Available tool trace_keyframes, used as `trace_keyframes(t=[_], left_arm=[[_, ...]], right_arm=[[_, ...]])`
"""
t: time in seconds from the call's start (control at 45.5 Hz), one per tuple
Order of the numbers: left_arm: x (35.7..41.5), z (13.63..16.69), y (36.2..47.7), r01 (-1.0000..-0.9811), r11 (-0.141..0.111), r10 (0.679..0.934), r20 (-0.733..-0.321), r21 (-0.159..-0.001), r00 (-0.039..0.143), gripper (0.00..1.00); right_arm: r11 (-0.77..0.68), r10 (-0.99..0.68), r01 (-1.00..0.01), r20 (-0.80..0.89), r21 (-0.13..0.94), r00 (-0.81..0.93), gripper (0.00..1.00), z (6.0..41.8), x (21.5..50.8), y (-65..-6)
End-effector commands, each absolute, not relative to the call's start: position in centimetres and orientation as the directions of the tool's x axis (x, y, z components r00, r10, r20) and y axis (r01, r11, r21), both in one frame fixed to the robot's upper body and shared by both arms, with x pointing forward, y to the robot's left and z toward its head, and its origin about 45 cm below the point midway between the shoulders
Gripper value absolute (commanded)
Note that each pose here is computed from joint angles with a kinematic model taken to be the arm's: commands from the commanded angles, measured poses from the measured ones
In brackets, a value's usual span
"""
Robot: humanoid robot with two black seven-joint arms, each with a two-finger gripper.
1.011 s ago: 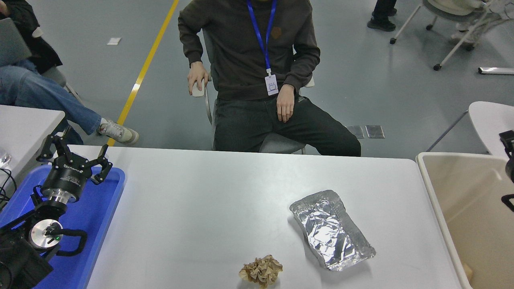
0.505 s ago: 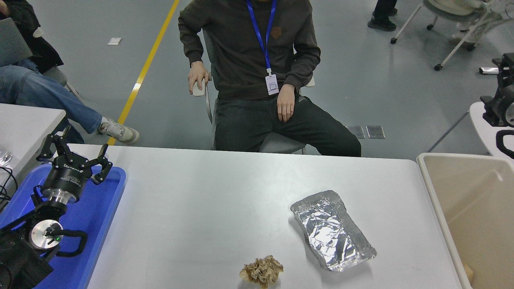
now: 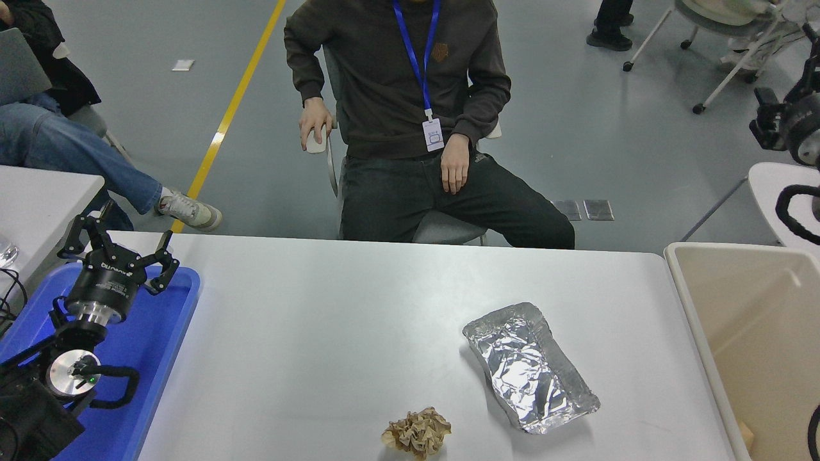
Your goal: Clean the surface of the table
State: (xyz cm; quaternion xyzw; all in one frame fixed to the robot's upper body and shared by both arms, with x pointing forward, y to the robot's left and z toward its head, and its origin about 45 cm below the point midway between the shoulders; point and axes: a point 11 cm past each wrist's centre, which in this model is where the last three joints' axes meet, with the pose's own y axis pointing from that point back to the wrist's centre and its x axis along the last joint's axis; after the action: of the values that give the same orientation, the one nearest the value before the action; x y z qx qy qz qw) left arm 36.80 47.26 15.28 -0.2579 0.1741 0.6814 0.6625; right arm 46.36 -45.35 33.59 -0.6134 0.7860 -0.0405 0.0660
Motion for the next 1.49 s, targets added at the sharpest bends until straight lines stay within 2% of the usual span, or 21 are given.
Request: trace_keyframes(t=[0.0,0.22,0.374,0.593,1.055,1.473], left_arm=[[36.80,15.27,47.3,-0.9927,-0.061,0.813,-0.582,-0.104,0.011,1.00],[36.80,15.28,47.3,-0.9926,-0.062,0.813,-0.582,-0.105,0.011,1.00],[36.80,15.28,47.3,-0.9926,-0.062,0.813,-0.582,-0.105,0.011,1.00],[36.80,15.28,47.3,-0.9926,-0.062,0.813,-0.582,-0.105,0.011,1.00],[36.80,15.28,47.3,-0.9926,-0.062,0.813,-0.582,-0.105,0.011,1.00],[36.80,15.28,47.3,-0.9926,-0.062,0.813,-0.582,-0.105,0.011,1.00]], right_arm=[[0.263,-0.961,-0.952,-0.132,-0.155,-0.244,0.98,28.3,44.3,-44.4],[0.240,-0.958,-0.963,-0.193,-0.122,-0.214,0.98,23.8,42.7,-42.8],[0.265,-0.933,-0.963,-0.266,-0.054,-0.242,0.98,20.9,41.4,-42.7],[0.259,-0.921,-0.966,-0.300,0.000,-0.247,0.99,18.4,39.7,-43.0],[0.261,-0.918,-0.965,-0.306,0.019,-0.254,0.98,17.0,38.9,-42.8],[0.263,-0.921,-0.965,-0.297,0.008,-0.254,0.99,17.6,39.2,-43.2]])
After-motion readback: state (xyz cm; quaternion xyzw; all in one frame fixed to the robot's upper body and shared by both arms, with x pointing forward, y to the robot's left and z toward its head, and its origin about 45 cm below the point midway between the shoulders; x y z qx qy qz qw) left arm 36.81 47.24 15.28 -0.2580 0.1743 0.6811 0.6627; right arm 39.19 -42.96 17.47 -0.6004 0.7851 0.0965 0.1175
